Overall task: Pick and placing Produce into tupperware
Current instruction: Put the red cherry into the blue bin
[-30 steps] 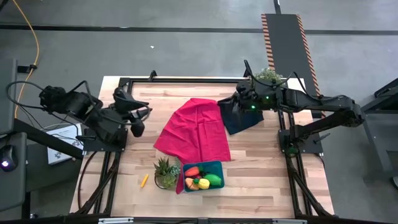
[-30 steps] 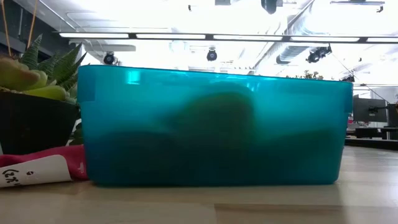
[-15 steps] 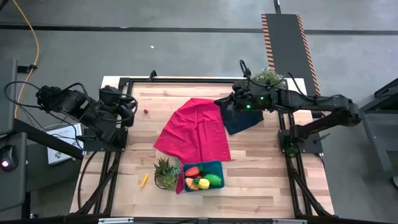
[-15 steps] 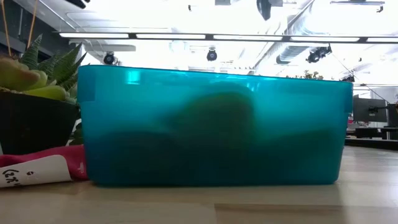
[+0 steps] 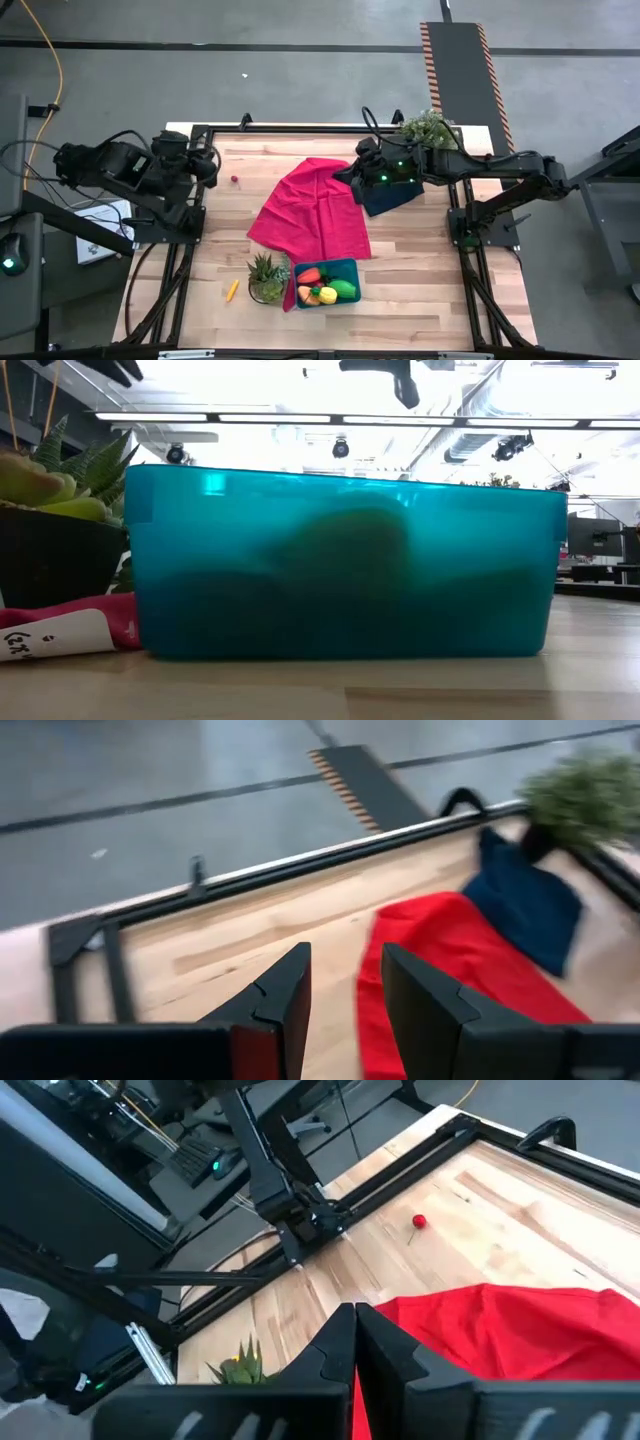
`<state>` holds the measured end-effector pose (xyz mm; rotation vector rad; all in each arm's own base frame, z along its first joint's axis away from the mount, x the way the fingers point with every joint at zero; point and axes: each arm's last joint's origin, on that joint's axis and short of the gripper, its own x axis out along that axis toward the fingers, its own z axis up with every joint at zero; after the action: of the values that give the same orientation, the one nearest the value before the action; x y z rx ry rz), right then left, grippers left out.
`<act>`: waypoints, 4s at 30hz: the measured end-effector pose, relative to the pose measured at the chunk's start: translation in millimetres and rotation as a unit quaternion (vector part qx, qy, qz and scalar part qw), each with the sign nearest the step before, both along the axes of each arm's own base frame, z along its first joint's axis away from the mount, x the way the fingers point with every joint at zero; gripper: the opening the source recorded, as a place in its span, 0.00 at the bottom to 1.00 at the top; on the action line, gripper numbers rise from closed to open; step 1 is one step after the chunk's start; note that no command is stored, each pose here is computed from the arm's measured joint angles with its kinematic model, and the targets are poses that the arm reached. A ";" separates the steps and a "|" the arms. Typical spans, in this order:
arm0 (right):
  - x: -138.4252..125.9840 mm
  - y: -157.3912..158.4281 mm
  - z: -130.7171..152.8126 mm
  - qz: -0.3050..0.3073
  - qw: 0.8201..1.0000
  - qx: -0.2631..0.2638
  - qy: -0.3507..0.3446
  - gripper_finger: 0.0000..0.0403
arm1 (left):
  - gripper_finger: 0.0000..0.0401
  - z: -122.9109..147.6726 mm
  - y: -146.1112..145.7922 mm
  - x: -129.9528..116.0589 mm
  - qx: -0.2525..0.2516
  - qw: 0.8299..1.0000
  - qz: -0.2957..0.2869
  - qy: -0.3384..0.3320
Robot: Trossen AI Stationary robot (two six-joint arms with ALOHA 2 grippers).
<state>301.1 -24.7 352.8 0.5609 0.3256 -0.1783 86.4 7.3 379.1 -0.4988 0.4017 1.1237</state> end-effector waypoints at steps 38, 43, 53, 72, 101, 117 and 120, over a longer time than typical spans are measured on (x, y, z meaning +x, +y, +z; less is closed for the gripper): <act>-2.1 2.9 -1.4 0.092 0.994 -0.062 0.012 0.00 | 0.28 -32.7 136.5 24.2 -0.201 0.956 0.039 0.211; -2.1 2.9 -1.4 0.084 0.996 -0.040 0.011 0.00 | 0.28 -54.7 141.1 18.1 -0.258 0.944 0.010 0.204; -2.0 2.5 -1.2 0.068 0.997 -0.017 0.010 0.00 | 0.28 -116.8 139.2 14.2 -0.344 0.916 -0.024 0.206; -1.9 2.3 -0.9 0.060 0.998 -0.005 0.008 0.00 | 0.28 -163.6 145.3 19.3 -0.396 0.900 0.041 0.176; -1.9 3.1 -1.0 0.085 0.995 -0.049 0.009 0.00 | 0.28 -193.5 166.5 35.1 -0.461 0.856 0.216 0.091; -3.2 3.1 -4.0 0.118 0.985 -0.124 0.027 0.00 | 0.33 -193.5 165.9 34.2 -0.470 0.819 0.326 0.036; -4.1 3.1 -5.6 0.124 0.983 -0.133 0.036 0.00 | 0.40 -193.5 166.3 34.0 -0.464 0.817 0.339 0.033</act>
<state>297.0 -21.6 347.1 0.2465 0.4311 0.0005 120.4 173.6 185.6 -1.5643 0.8847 1.5962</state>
